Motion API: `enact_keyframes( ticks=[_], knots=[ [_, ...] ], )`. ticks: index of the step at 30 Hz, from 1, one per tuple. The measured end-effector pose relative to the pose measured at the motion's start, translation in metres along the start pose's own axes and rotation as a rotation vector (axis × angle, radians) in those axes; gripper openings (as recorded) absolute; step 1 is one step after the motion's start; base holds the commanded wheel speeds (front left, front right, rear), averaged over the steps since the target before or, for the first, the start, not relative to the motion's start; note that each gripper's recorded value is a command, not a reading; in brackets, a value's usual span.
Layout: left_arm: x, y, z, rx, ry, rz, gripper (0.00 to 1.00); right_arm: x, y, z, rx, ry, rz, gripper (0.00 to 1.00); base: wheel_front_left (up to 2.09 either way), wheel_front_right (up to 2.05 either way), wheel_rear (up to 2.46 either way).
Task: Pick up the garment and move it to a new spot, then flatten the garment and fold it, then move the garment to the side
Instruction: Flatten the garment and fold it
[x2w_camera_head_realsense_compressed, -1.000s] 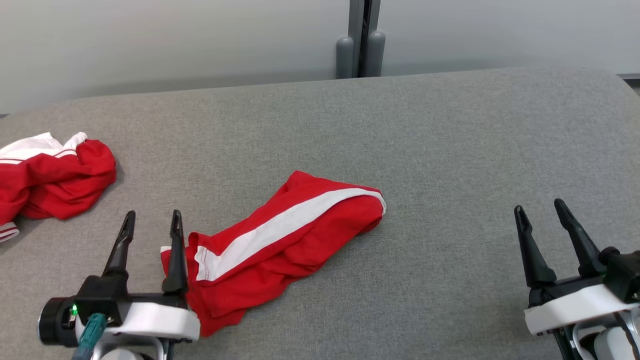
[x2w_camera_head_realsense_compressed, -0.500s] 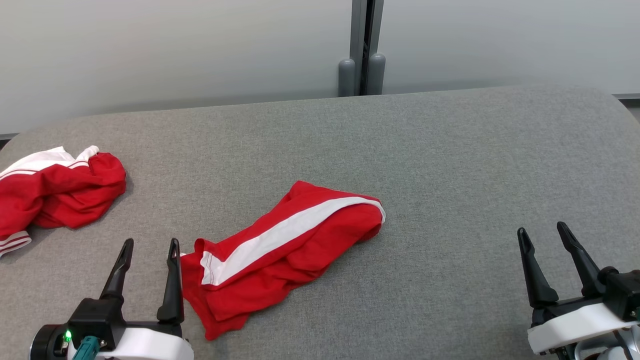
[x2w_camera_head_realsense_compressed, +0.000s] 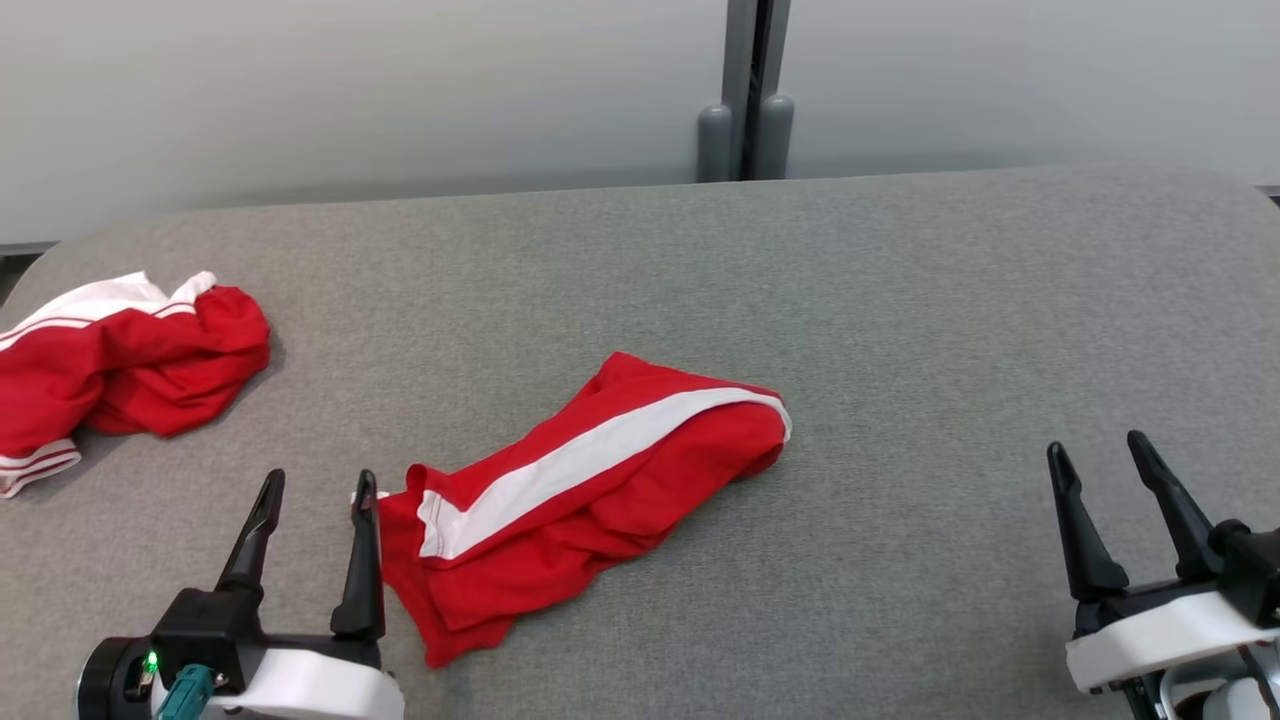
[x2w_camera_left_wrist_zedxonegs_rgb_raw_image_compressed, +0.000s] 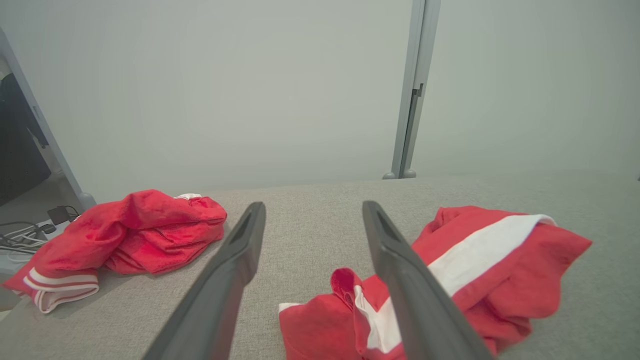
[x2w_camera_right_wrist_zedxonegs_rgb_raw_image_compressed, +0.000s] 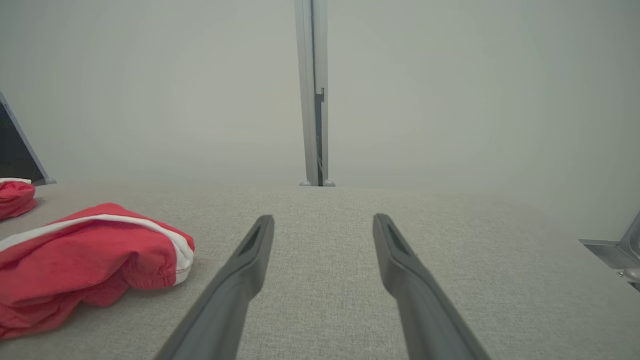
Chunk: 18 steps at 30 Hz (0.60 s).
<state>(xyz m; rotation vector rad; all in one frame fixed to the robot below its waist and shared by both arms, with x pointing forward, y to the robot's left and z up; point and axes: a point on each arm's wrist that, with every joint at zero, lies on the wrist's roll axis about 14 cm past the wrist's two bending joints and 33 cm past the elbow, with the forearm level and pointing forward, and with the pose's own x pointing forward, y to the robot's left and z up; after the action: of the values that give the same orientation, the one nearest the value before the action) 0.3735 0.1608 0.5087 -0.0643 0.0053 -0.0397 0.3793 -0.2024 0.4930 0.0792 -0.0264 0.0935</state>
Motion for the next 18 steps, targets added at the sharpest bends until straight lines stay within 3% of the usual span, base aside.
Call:
enact_keyframes(
  ticks=[6,18],
  knots=[
    [0.001,0.005,0.002,-0.019,-0.013,0.026,1.00,0.024,0.028,-0.014,0.026,0.037,0.088,1.00,0.00,0.00,0.00],
    [0.002,0.025,-0.014,-0.026,0.021,0.101,1.00,0.046,0.120,-0.088,0.082,0.268,0.357,1.00,0.00,0.00,0.00]
  ],
)
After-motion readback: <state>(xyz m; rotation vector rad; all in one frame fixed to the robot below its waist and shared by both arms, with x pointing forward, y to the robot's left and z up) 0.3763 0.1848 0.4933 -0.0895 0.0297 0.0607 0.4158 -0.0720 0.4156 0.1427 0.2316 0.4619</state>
